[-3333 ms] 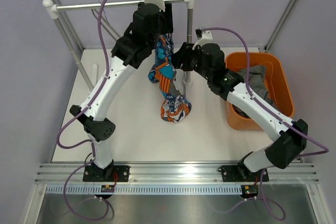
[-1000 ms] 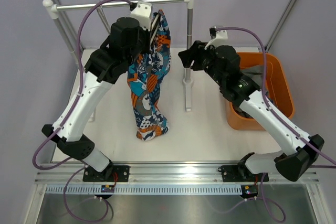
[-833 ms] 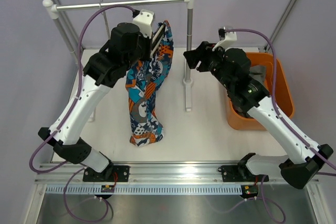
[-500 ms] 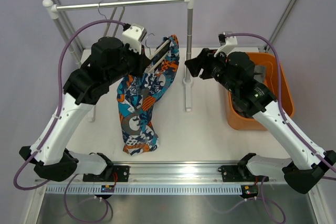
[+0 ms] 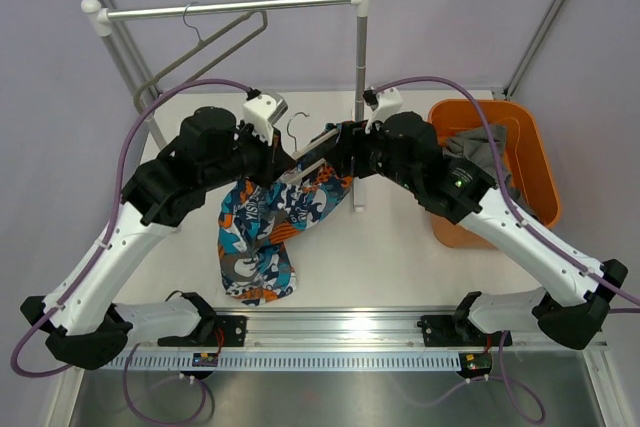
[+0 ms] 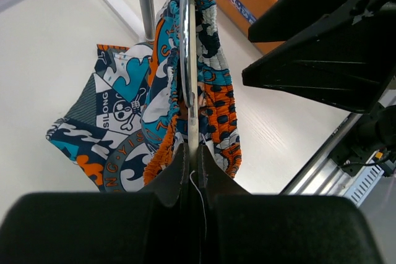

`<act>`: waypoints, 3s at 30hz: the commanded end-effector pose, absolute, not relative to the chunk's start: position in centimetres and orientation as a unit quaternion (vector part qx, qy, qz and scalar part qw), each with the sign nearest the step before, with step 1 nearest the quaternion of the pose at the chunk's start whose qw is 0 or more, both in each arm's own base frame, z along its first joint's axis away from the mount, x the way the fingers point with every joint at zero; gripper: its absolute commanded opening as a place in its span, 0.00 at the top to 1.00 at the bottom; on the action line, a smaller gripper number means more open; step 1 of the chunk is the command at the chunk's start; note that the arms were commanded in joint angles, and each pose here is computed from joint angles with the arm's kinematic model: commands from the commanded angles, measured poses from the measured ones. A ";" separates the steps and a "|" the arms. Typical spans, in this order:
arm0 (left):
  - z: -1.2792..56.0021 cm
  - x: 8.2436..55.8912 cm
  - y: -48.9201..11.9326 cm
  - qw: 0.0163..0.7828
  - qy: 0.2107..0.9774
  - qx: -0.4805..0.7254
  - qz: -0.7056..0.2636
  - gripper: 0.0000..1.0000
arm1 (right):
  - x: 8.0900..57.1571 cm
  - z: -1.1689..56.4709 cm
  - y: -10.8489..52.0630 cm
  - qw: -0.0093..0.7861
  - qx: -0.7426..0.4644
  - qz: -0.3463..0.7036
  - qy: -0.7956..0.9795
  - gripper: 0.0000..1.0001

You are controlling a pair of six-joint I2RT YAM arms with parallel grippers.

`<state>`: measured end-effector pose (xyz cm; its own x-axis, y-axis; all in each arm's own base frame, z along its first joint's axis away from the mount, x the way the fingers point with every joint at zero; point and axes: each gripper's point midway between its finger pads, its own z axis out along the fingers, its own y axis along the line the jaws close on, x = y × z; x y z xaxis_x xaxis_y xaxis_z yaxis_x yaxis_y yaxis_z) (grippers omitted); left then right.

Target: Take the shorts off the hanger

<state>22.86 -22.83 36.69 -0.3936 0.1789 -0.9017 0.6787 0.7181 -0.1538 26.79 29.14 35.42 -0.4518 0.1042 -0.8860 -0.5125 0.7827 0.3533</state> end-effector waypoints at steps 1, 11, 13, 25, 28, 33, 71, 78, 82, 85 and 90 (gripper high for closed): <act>40.0 21.5 -23.3 0.516 0.754 0.272 -0.302 1.00 | 27.3 36.2 28.9 0.521 -0.121 0.268 0.802 0.36; 40.2 20.1 -22.8 0.512 0.751 0.282 -0.308 1.00 | 29.2 34.6 28.0 0.519 -0.084 0.200 0.827 0.44; 40.1 19.9 -22.7 0.510 0.751 0.284 -0.308 1.00 | 29.5 34.8 27.9 0.524 -0.079 0.194 0.825 0.46; 38.0 18.6 -22.3 0.489 0.764 0.294 -0.301 1.00 | 30.5 36.9 26.2 0.559 -0.046 0.166 0.811 0.89; 37.8 18.0 -22.4 0.486 0.762 0.298 -0.307 1.00 | 31.0 37.6 24.9 0.572 -0.032 0.137 0.808 0.94; 37.9 17.3 -22.3 0.486 0.758 0.307 -0.308 1.00 | 32.1 38.1 23.2 0.577 -0.013 0.118 0.808 0.98; 46.9 22.6 -20.9 0.675 0.644 0.095 -0.347 1.00 | 20.9 31.3 34.3 0.477 -0.154 0.303 0.811 1.00; 49.1 25.4 -21.9 0.713 0.602 0.040 -0.357 1.00 | 16.9 31.0 37.7 0.468 -0.230 0.298 0.799 1.00; 50.4 26.6 -21.7 0.728 0.594 0.021 -0.341 1.00 | 14.8 30.4 38.7 0.463 -0.264 0.289 0.795 1.00; 51.7 27.3 -21.7 0.740 0.586 0.019 -0.329 1.00 | 13.0 29.4 39.4 0.453 -0.290 0.293 0.790 1.00; 53.4 28.4 -20.8 0.763 0.580 0.011 -0.286 1.00 | 11.3 29.2 39.5 0.449 -0.326 0.287 0.781 1.00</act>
